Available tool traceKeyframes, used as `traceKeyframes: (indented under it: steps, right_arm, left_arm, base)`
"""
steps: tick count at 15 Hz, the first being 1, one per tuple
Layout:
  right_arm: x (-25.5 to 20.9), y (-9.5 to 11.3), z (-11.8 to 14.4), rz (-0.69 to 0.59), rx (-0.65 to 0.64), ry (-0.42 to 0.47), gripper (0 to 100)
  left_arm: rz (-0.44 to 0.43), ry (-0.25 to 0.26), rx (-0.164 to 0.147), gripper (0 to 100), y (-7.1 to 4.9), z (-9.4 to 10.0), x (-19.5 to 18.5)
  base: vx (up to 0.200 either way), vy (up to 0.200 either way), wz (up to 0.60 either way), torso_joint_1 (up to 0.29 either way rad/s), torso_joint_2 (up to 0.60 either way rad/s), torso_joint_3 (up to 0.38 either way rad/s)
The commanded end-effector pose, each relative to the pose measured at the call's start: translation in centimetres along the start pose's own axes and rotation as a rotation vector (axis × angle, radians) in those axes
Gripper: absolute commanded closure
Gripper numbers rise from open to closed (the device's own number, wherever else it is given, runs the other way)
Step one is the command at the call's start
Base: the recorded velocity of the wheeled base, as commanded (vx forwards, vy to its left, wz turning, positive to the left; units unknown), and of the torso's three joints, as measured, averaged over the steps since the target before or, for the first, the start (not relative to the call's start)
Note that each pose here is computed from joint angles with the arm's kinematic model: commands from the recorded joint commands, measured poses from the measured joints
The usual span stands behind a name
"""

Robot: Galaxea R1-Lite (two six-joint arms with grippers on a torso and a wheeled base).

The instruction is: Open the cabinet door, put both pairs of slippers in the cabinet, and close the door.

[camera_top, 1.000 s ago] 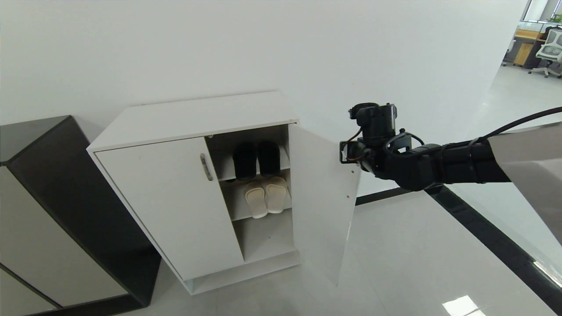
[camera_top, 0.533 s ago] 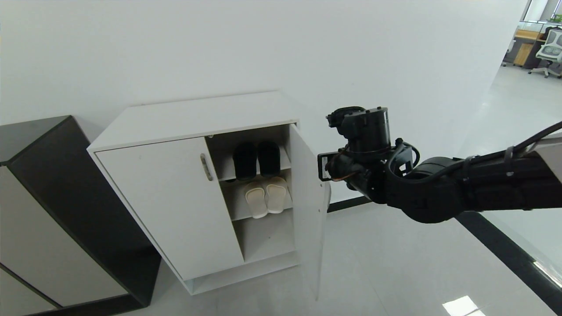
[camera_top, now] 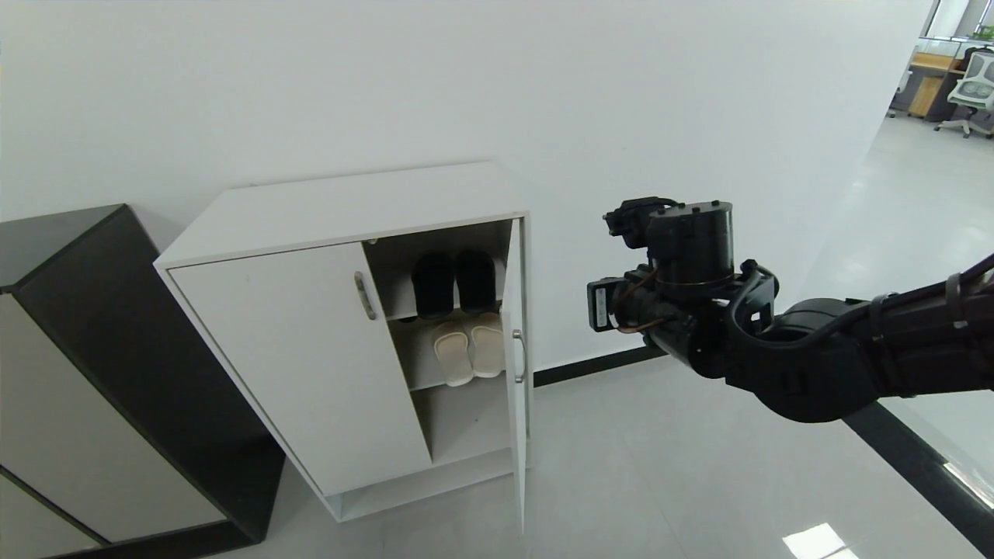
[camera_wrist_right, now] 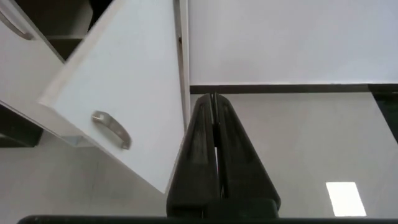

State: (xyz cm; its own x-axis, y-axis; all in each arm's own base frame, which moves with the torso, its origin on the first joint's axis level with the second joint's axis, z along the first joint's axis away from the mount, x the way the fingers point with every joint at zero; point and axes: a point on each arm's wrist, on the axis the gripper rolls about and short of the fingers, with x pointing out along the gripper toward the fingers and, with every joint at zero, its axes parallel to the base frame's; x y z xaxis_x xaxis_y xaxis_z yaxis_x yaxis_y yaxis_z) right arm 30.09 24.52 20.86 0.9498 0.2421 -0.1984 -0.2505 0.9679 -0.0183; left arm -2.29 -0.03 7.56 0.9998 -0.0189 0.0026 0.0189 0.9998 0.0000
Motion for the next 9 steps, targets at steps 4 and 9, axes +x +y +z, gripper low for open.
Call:
traceKeyframes:
  steps: [4, 9]
  right_arm:
    - [0.0, -0.1, -0.6, -0.003, -0.006, 0.014, 100]
    - [-0.4, -1.2, -0.7, -0.021, 0.006, -0.008, 100]
  left_arm:
    - [0.001, 0.001, 0.000, 100, 0.0, 0.0, 0.0]
    - [0.001, 0.001, 0.000, 100, 0.0, 0.0, 0.0]
  base:
    - [0.000, 0.000, 0.60, 0.005, 0.00, 0.000]
    - [0.000, 0.000, 0.36, 0.000, 0.00, -0.001]
